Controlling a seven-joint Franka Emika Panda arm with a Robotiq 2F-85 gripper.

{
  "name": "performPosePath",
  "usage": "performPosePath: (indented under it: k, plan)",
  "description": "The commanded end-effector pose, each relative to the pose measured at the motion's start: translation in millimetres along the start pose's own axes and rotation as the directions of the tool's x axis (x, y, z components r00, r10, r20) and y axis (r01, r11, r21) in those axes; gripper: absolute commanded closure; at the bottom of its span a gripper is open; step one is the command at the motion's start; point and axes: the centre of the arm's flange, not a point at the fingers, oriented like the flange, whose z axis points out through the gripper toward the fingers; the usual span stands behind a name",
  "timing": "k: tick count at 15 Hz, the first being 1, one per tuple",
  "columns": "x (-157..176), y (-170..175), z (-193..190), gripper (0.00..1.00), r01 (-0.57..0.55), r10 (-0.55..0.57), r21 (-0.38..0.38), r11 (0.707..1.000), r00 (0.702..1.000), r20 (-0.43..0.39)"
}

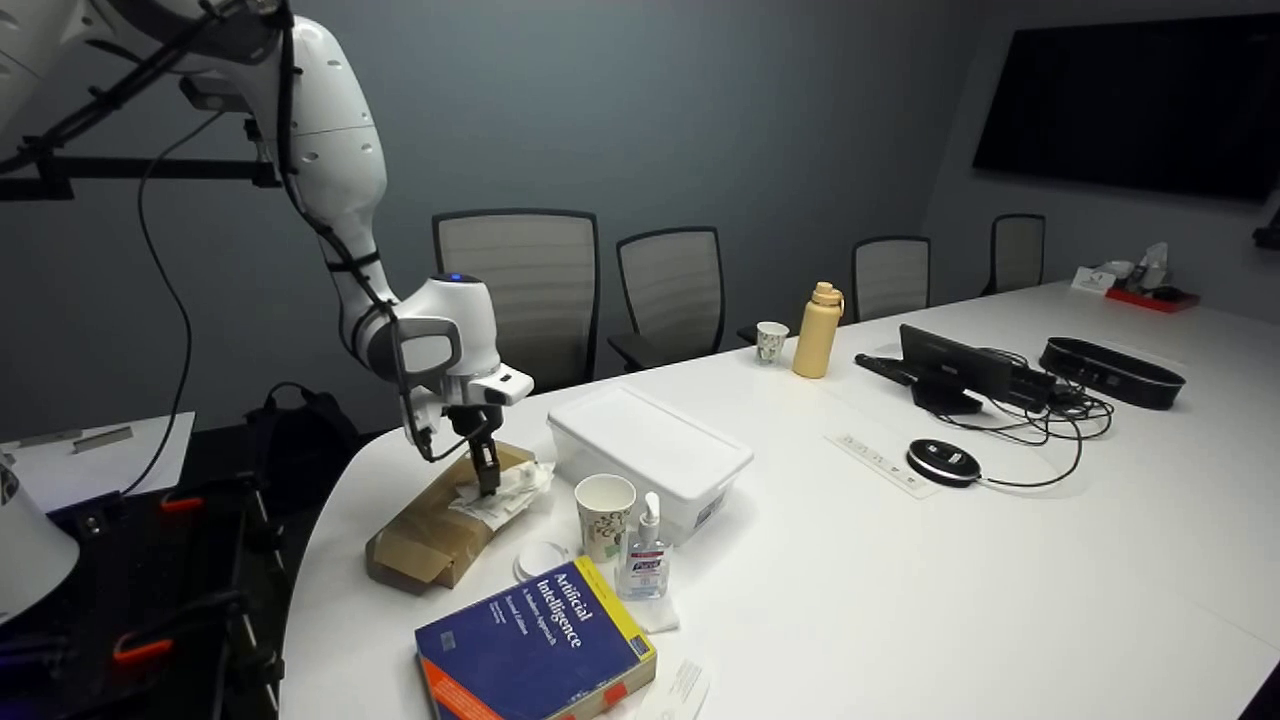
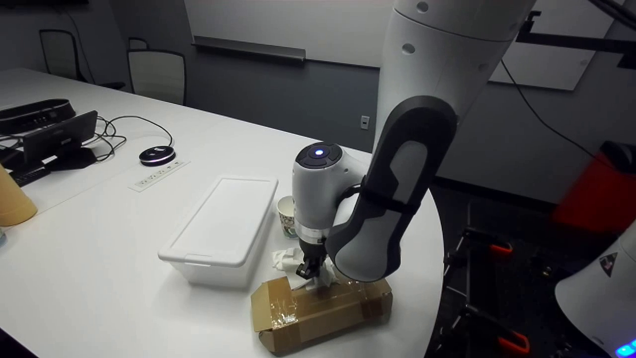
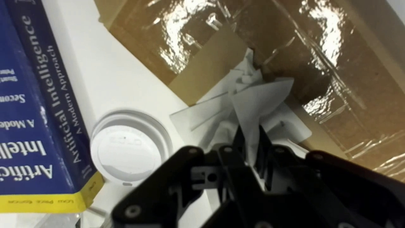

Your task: Use the tissue to wipe the box

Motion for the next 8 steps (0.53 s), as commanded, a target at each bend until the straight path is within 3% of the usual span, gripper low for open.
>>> performPosePath:
  k: [1, 5, 8]
  plan:
    - [-12, -10, -21, 0.98, 0.058, -0.058, 0.004, 0.998, 0.993, 0.101]
    - [-18, -24, -24, 0.98, 0.112, -0.123, 0.072, 0.991, 0.978, 0.171]
    - [-16, -36, -24, 0.98, 0.115, -0.139, 0.159, 0.981, 0.979, 0.152]
